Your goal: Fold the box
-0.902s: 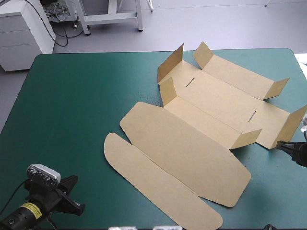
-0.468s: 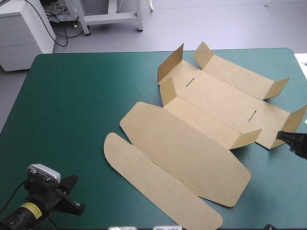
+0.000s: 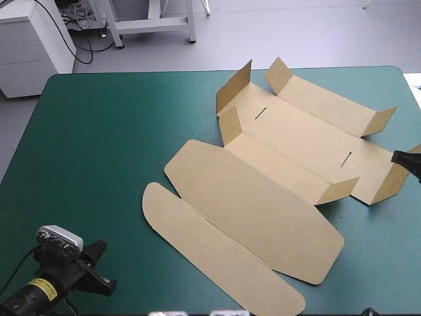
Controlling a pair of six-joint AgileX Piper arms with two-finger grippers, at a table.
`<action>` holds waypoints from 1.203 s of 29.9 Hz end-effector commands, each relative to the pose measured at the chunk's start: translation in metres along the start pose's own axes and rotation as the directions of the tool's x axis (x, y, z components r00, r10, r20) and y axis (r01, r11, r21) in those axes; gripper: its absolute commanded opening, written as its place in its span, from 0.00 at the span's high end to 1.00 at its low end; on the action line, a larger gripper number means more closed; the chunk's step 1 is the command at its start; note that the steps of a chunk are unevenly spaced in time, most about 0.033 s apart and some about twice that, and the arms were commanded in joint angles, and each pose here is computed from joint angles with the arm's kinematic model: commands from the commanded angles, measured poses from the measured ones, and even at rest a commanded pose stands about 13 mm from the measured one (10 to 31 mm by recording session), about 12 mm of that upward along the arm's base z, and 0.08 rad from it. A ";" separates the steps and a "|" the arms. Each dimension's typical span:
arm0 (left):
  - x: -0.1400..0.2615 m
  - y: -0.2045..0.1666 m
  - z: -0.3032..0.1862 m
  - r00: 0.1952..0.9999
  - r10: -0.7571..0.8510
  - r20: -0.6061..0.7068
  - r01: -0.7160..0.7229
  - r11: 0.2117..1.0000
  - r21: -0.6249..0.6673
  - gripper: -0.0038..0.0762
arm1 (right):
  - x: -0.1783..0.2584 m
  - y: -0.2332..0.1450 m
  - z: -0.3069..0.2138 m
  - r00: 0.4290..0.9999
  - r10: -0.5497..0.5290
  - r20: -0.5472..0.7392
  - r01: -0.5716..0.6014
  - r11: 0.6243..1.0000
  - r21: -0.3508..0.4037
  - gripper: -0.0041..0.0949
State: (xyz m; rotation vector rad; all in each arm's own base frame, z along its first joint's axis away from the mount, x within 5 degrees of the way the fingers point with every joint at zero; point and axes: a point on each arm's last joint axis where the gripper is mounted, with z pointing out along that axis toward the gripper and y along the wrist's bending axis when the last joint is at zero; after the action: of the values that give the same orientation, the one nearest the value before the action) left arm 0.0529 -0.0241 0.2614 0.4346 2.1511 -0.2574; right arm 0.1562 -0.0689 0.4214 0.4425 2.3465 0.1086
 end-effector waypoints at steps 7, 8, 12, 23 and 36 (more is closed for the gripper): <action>-0.014 -0.001 -0.005 0.996 -0.005 0.085 0.004 1.000 0.012 0.96 | -0.006 0.011 -0.010 0.998 0.015 0.056 -0.010 0.996 -0.092 0.63; -0.014 -0.001 -0.005 0.996 -0.005 0.085 0.004 1.000 0.012 0.96 | -0.006 0.012 -0.010 0.998 0.018 0.058 -0.012 0.995 -0.102 0.55; -0.014 -0.001 -0.005 0.996 0.000 0.085 0.000 1.000 0.007 0.96 | -0.006 0.012 -0.010 0.994 0.103 0.048 -0.098 0.990 -0.102 0.39; -0.014 -0.001 -0.005 0.996 0.000 0.087 0.000 1.000 0.007 0.96 | -0.007 -0.002 0.026 0.967 0.239 -0.083 -0.247 0.964 -0.096 0.39; -0.014 -0.001 -0.005 0.996 0.000 0.087 0.000 1.000 0.007 0.96 | 0.014 0.003 0.104 0.906 0.206 -0.369 -0.267 0.956 -0.123 0.42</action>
State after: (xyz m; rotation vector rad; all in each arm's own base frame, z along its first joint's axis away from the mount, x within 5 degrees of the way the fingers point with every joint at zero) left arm 0.0530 -0.0241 0.2615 0.4344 2.1500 -0.2576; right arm 0.2119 -0.0714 0.3316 0.7073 2.6232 0.5004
